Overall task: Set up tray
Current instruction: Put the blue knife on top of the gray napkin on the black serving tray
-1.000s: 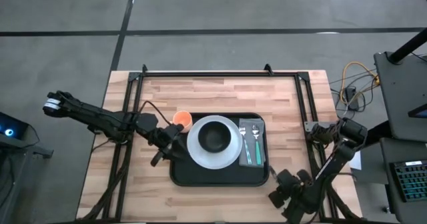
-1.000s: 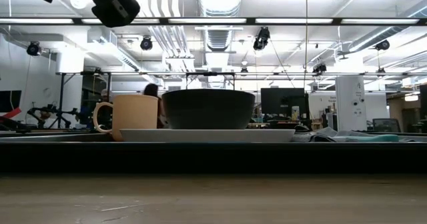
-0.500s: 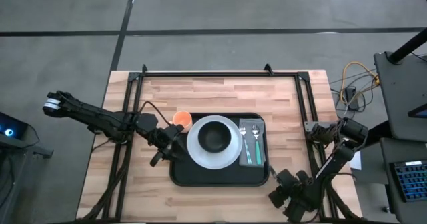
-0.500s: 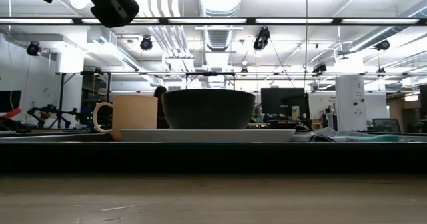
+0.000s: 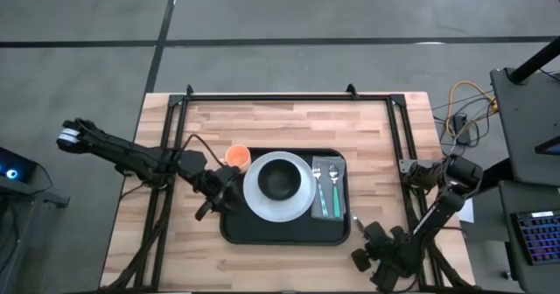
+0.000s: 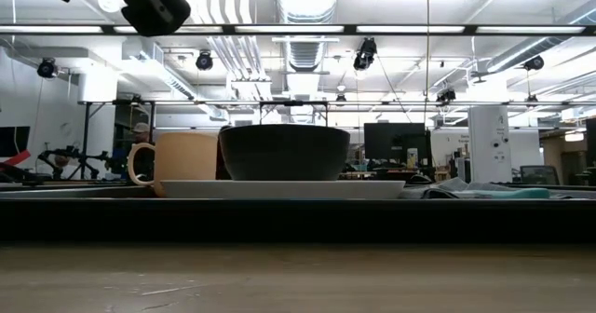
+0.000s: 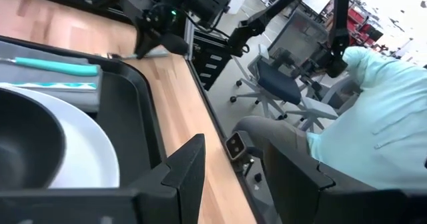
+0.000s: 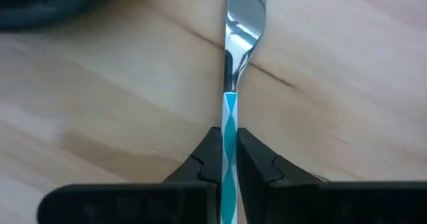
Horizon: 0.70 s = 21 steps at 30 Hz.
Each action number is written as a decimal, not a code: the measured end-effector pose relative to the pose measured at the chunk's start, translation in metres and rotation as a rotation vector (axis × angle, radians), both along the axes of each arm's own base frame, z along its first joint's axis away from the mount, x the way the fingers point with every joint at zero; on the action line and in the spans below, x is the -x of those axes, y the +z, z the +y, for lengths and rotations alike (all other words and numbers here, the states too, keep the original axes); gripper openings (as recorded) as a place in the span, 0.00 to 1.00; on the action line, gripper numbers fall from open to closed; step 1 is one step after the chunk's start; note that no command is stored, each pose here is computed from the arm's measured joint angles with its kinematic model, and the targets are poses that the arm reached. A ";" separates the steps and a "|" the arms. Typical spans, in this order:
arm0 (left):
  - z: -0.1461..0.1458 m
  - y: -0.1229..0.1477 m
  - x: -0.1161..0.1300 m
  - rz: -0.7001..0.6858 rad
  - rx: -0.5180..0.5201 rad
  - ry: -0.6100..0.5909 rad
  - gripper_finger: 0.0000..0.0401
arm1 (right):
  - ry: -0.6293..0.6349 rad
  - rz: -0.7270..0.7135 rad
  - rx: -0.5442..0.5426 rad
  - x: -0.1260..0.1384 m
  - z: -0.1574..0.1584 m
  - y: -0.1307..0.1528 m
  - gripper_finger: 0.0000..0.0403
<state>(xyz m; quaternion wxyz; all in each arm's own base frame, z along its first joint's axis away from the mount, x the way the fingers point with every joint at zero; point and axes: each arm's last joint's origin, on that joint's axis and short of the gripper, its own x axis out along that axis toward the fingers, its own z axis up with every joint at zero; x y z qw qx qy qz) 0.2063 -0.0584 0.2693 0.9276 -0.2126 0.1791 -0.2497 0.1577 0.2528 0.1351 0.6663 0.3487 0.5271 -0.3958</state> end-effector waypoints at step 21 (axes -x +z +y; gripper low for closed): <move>-0.011 0.000 0.003 0.000 0.001 -0.027 0.33 | -0.120 0.109 0.215 0.009 0.003 0.063 0.03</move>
